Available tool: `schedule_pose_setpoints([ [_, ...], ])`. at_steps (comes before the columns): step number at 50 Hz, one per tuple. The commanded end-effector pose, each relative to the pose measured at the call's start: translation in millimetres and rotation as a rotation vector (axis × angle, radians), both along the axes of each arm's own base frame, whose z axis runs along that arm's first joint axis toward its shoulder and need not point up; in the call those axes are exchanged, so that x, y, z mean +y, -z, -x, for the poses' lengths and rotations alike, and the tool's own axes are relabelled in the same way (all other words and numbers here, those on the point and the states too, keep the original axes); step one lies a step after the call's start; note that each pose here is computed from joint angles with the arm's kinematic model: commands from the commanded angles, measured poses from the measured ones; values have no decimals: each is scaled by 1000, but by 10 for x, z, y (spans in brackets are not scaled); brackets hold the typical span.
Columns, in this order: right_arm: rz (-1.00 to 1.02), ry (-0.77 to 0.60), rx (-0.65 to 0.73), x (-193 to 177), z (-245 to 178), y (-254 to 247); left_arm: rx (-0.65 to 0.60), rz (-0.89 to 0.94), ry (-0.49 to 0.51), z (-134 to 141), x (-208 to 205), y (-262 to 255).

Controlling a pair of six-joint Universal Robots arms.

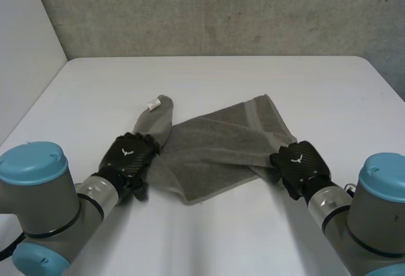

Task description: Fold the towel.

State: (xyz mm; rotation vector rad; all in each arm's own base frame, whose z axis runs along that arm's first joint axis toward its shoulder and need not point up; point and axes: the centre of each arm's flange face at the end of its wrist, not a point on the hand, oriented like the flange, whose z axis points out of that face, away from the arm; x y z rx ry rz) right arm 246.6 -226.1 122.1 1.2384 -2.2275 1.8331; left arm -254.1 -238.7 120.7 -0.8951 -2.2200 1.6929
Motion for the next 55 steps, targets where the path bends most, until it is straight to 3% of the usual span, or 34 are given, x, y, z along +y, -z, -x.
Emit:
schedule_pose_setpoints([
  [1, 26, 43, -27, -94, 106, -120, -1, 36, -42, -8, -90, 0],
  [11, 40, 125, -32, -278, 319, -188, -2, 33, -69, -55, -153, 14],
  [29, 70, 205, -103, -474, 554, -362, -42, 31, -211, -261, -292, 35],
  [55, 101, 273, -107, -616, 759, -523, -56, -21, -233, -425, -137, -208],
])
